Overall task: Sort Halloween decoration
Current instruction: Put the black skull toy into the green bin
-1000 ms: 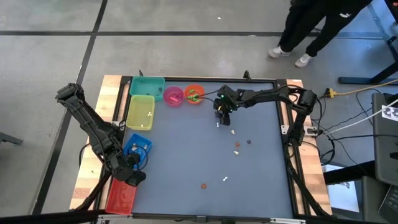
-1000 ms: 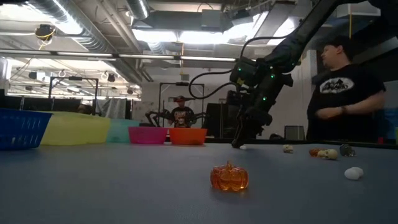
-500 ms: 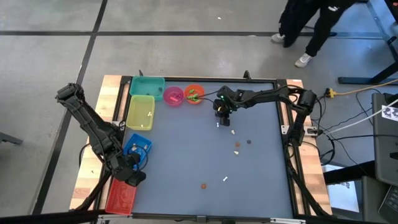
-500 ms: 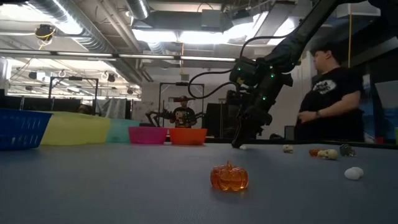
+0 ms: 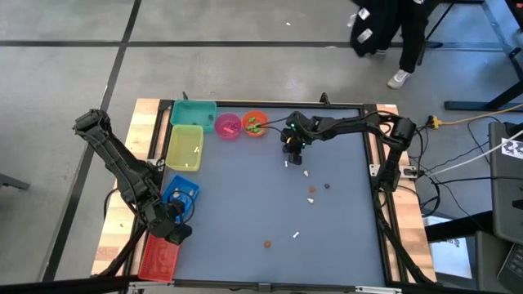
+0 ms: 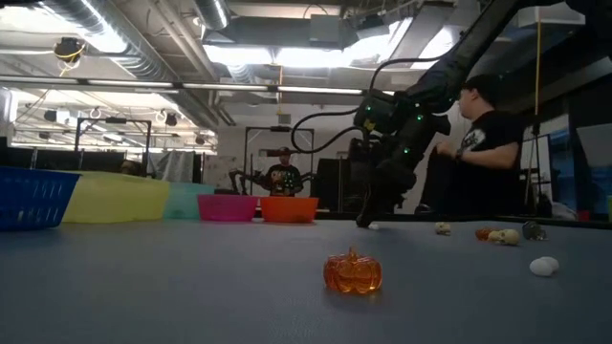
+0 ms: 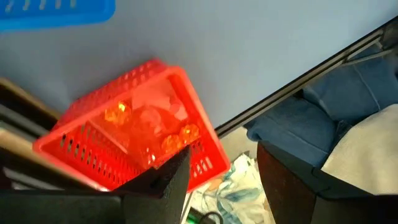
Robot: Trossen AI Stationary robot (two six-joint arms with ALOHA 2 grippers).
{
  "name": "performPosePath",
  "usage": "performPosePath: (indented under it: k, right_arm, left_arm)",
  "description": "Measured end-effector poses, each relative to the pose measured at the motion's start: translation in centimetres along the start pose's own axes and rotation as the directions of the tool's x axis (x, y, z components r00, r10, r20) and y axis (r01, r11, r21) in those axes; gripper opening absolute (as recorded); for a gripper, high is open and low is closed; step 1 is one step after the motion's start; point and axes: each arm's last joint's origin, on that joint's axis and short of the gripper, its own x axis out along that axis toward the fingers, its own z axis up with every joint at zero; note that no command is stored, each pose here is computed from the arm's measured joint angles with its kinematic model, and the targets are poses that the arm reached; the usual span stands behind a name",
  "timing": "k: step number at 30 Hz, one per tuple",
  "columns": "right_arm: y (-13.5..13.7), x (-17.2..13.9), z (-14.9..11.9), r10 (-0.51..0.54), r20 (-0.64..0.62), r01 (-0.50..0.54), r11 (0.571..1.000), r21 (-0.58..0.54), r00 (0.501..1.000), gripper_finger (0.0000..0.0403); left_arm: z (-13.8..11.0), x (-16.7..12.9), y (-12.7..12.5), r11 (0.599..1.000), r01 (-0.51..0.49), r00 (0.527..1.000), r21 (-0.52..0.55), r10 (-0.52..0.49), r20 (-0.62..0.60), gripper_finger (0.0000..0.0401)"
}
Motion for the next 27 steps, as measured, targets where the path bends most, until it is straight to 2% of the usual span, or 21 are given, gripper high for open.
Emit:
performPosePath:
  k: [9, 12, 16, 20, 23, 27]
  right_arm:
    - [0.3, -0.1, 0.1, 0.068, 0.025, -0.071, 0.99, 0.125, 0.997, 0.0083]
    - [0.5, -0.2, 0.7, 0.145, 0.058, -0.152, 0.975, 0.163, 0.988, 0.0083]
    - [0.7, -0.6, 2.1, 0.219, 0.117, -0.238, 0.952, 0.192, 0.969, 0.0083]
    - [1.3, -1.1, 3.9, 0.262, 0.165, -0.294, 0.931, 0.218, 0.951, 0.0083]
    - [2.2, -1.4, 5.4, 0.284, 0.192, -0.325, 0.915, 0.237, 0.939, 0.0083]
    - [3.5, -2.0, 7.5, 0.306, 0.226, -0.36, 0.896, 0.261, 0.925, 0.0083]
  left_arm:
    - [0.9, -0.2, -0.9, 0.979, 0.103, 0.977, 0.175, -0.132, 0.166, 0.0169]
    - [1.5, -0.4, -1.4, 0.96, 0.125, 0.951, 0.251, -0.188, 0.245, 0.0169]
    - [2.7, -0.7, -2.0, 0.926, 0.101, 0.895, 0.364, -0.244, 0.374, 0.0169]
    - [4.0, -1.3, -2.5, 0.866, -0.022, 0.785, 0.5, -0.295, 0.545, 0.0169]
    - [5.0, -1.9, -3.2, 0.791, -0.18, 0.651, 0.585, -0.35, 0.673, 0.0169]
    - [6.1, -2.9, -4.2, 0.69, -0.43, 0.452, 0.583, -0.394, 0.8, 0.0169]
